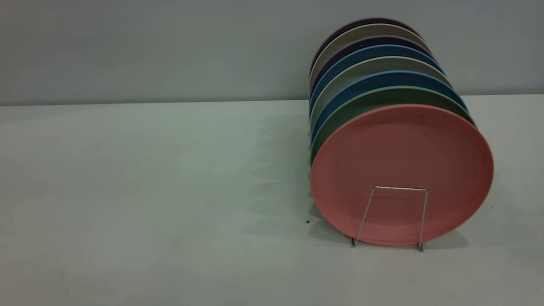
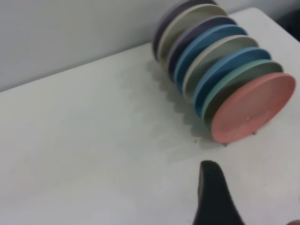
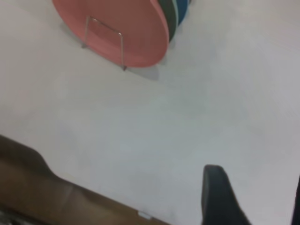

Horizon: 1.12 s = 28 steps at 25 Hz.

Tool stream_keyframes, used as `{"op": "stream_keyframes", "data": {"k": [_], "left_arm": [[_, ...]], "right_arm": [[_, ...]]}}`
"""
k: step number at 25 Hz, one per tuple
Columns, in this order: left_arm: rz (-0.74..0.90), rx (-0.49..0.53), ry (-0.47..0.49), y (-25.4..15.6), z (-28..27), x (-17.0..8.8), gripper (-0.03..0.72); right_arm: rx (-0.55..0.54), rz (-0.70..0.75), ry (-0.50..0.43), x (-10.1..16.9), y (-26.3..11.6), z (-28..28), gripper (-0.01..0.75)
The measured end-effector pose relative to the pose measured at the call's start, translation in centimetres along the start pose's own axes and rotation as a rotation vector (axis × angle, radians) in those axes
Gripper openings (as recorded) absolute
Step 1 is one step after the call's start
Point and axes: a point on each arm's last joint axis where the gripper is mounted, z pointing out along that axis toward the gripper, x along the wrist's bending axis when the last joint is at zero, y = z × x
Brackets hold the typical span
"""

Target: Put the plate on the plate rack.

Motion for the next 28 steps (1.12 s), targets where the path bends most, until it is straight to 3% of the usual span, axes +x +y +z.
{"op": "stream_keyframes", "data": {"k": [7, 17, 28], "left_arm": [[-0.05, -0.087, 0.079, -6.5, -4.6, -2.8, 0.468], [0.0, -0.102, 0.163, -12.8, -5.8, -3.6, 0.468], [-0.013, 0.066, 0.287, -16.4, -3.9, -1.2, 0.468]], "right_arm": [[-0.007, 0.029, 0.068, 1.3, -3.9, 1.1, 0.405], [-0.044, 0.027, 0.105, 2.3, -7.3, 2.8, 0.405], [-0.17, 0.041, 0.119, 2.5, -7.1, 2.6, 0.403]]}}
